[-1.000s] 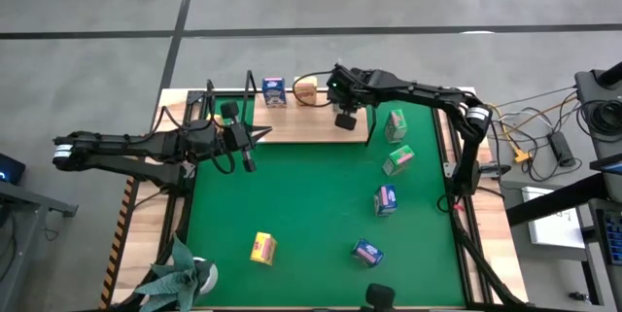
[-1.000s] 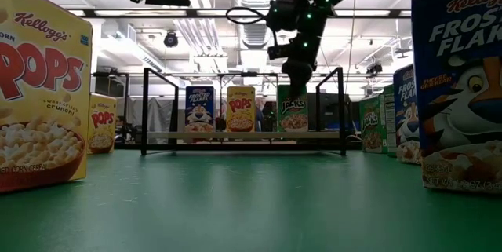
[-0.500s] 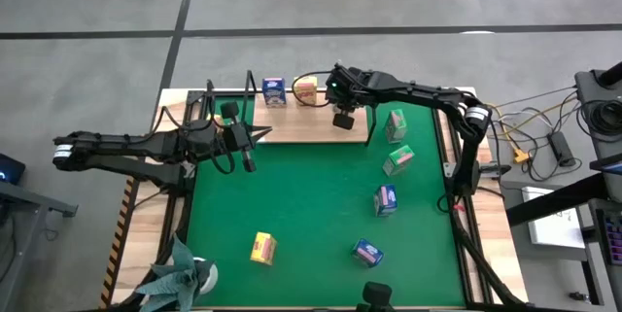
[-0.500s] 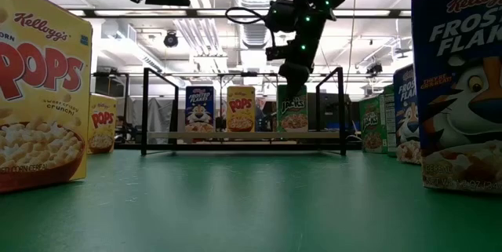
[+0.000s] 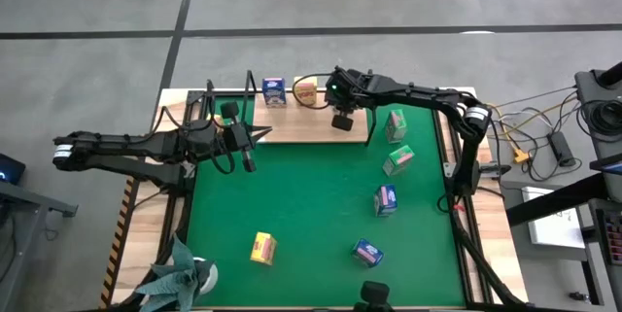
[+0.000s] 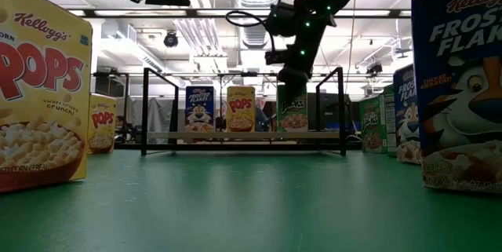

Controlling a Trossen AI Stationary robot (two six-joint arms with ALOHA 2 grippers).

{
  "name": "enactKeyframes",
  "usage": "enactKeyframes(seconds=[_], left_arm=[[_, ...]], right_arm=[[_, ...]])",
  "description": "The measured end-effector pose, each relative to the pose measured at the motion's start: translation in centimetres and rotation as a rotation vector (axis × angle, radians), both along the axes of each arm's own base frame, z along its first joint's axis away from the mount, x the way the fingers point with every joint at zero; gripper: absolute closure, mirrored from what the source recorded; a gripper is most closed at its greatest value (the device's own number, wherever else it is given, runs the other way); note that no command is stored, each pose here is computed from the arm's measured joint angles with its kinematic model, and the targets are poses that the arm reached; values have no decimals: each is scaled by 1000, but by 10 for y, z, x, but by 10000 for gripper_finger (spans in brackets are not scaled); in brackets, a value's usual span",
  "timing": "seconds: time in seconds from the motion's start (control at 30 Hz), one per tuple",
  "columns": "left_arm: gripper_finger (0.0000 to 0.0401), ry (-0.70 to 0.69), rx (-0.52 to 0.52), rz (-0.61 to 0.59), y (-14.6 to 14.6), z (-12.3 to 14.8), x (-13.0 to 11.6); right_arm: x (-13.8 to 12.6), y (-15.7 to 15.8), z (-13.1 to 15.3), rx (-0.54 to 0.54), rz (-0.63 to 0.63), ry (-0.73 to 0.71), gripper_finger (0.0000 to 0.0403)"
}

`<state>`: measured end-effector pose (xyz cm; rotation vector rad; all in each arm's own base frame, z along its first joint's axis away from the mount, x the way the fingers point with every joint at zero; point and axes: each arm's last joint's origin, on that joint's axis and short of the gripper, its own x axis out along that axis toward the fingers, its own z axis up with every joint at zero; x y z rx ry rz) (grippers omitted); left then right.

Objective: Stack cereal on shelf
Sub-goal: Put the bottom left green cereal box on the shelf

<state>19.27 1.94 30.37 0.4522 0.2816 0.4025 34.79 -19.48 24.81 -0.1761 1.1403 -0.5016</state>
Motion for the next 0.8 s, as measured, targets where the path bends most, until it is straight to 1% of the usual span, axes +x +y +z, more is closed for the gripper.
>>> enactKeyframes(seconds=[0.23, 0.5, 0.8], left_arm=[[401, 0, 0, 0, 0, 0, 0], [401, 0, 0, 0, 0, 0, 0], [401, 0, 0, 0, 0, 0, 0]], right_arm=[[1, -3, 2, -11, -17, -35, 390], [-2, -8, 1, -6, -40, -39, 390], [-6, -5, -2, 29, -40, 14, 390]])
